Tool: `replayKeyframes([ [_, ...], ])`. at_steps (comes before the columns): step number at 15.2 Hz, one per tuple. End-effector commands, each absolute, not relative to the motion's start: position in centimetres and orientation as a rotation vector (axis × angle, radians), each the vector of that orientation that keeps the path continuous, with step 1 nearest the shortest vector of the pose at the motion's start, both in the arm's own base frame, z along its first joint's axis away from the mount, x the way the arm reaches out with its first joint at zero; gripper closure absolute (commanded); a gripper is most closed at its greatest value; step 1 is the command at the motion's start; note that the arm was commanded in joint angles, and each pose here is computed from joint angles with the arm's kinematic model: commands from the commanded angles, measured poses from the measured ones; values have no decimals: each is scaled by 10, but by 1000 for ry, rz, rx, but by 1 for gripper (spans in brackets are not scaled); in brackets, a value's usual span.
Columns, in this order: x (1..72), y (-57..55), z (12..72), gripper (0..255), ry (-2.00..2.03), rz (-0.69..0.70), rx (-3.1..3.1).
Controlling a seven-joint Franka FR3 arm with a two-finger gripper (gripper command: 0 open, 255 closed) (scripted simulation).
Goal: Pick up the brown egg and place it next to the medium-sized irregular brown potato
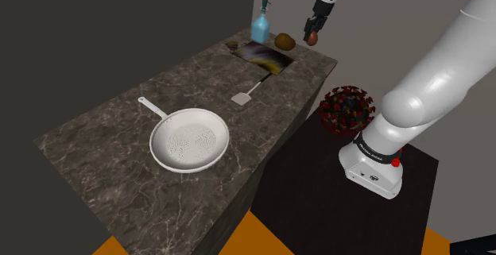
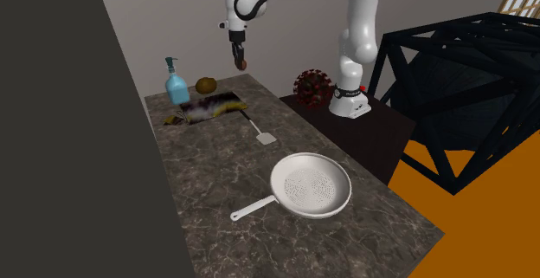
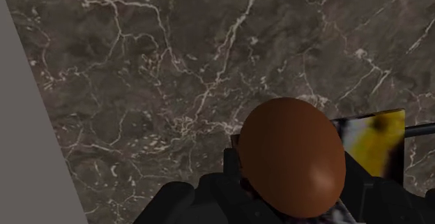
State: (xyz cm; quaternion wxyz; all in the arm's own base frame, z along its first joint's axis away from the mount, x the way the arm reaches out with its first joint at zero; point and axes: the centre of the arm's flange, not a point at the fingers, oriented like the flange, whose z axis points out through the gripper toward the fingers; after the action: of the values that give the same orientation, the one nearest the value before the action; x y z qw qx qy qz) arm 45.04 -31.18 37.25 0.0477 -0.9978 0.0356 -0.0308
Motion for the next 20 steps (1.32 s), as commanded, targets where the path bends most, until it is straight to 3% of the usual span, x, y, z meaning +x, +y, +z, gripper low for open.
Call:
replayKeyframes([
  [1, 452, -313, 363, 255, 108, -95, -3043],
  [20, 452, -313, 263, 255, 108, -95, -3043],
])
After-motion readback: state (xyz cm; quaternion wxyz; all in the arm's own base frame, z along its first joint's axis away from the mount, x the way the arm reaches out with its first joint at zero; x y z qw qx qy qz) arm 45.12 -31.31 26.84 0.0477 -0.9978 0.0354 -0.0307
